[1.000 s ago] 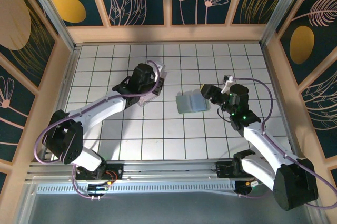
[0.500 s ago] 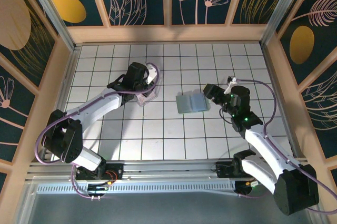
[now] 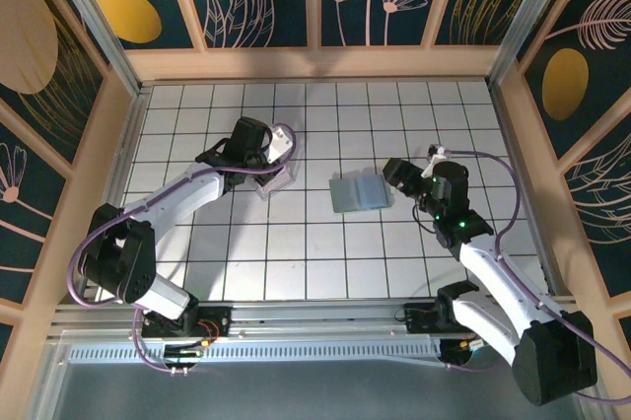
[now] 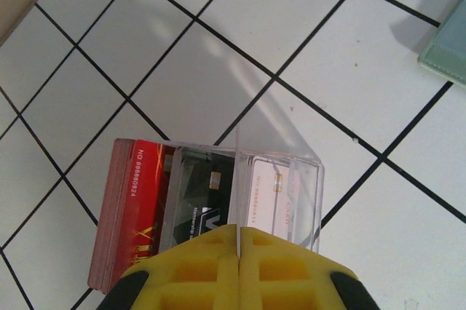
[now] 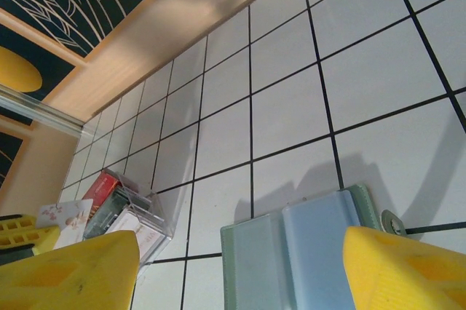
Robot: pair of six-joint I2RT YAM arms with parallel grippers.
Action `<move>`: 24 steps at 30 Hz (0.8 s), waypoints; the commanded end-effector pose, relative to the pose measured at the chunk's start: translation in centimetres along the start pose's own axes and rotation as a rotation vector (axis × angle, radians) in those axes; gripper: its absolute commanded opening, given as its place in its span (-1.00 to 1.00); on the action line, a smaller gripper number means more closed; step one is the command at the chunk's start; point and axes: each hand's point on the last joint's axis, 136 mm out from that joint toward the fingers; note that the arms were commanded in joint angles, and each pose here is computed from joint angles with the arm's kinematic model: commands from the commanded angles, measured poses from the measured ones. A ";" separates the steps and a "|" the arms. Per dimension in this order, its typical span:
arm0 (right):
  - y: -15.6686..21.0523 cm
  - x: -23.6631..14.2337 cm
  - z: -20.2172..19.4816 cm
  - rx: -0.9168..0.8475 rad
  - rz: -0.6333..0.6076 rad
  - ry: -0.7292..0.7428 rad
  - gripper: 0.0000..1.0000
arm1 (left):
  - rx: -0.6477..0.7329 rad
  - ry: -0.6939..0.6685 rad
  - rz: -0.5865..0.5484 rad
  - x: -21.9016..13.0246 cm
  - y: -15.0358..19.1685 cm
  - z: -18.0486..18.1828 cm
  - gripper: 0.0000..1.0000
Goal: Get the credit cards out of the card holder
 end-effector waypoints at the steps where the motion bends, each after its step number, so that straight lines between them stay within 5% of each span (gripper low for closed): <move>1: -1.7 0.0 0.6 0.006 -0.038 0.011 0.48 | 0.038 0.056 0.061 0.7 2.0 -1.0 -1.00; 24: -1.5 0.4 0.0 0.031 -0.027 0.037 0.48 | 0.068 0.146 0.136 2.5 4.4 -2.3 -1.00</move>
Point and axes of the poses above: each hand's point on the last joint's axis, 136 mm out from that joint toward the fingers, its own x axis out along the fingers, its own z axis along the line the jaws close on, y = z × x, and after that the axes turned 1 degree about x, right-handed
